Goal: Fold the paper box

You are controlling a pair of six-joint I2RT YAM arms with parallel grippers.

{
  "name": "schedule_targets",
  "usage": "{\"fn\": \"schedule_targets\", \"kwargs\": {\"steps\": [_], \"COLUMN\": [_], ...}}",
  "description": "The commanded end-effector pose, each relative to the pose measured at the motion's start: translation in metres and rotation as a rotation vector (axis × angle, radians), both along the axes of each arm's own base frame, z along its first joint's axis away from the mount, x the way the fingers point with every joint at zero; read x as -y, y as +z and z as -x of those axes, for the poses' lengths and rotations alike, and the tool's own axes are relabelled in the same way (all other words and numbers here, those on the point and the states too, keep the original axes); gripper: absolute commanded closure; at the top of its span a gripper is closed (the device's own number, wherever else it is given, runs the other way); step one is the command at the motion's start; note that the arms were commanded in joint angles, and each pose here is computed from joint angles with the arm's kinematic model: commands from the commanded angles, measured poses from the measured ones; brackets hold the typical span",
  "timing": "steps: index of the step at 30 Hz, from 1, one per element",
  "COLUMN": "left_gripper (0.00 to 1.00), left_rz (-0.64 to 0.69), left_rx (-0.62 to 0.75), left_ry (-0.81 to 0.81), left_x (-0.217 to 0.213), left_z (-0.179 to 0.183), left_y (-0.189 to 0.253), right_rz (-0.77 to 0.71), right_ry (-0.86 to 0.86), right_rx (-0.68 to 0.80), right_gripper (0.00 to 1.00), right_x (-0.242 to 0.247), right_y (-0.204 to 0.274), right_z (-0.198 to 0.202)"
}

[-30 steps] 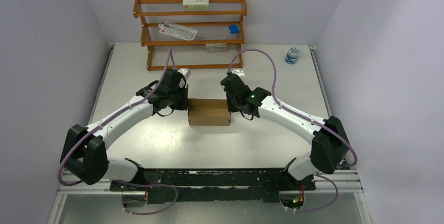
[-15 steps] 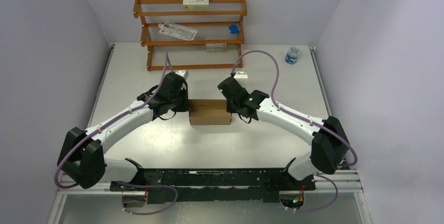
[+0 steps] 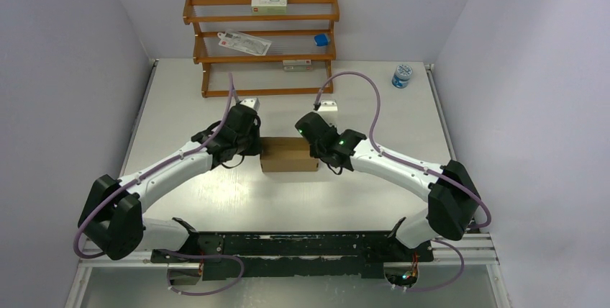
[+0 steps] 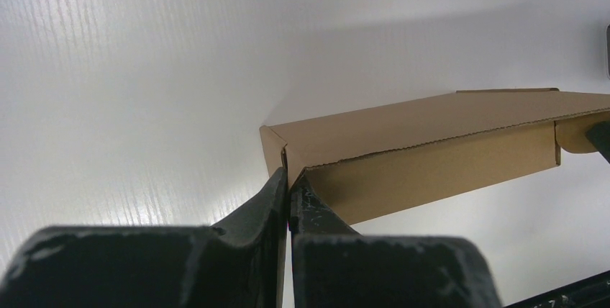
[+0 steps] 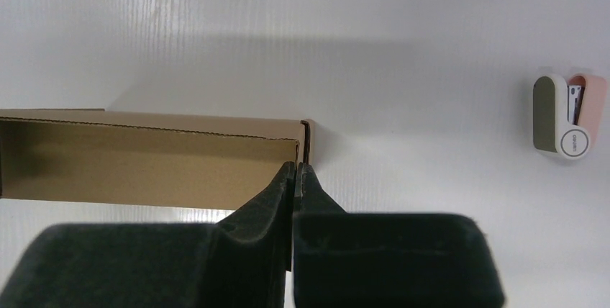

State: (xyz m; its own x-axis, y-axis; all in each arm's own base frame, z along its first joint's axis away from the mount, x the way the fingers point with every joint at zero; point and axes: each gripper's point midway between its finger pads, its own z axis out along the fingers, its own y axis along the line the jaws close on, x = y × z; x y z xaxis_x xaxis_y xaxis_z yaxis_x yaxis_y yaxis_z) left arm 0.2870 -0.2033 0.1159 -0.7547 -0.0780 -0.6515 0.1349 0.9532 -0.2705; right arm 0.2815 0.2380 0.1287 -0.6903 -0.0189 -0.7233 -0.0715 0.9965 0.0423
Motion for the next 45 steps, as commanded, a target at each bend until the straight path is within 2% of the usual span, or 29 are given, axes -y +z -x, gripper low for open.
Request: {"fn": "schedule_targets", "kwargs": {"steps": [1,34,45], "left_gripper": [0.92,0.91,0.83], "left_rz": [0.034,0.049,0.011], "left_rx": [0.034,0.041,0.046], "left_ry": [-0.004,0.031,0.134], "left_x": [0.010,0.011,0.005], "left_z": [-0.001,0.005,0.015], "left_y": [0.006,0.005,0.002], "right_rz": [0.053,0.052,0.047], "right_ry": [0.044,0.001,-0.002], "right_rx": [0.002,0.019,0.031], "right_gripper": [1.00,1.00,1.00], "right_x": [0.000,0.003,-0.004], "right_y": [-0.007,-0.023,-0.029], "right_z": [0.007,0.018,0.026]}}
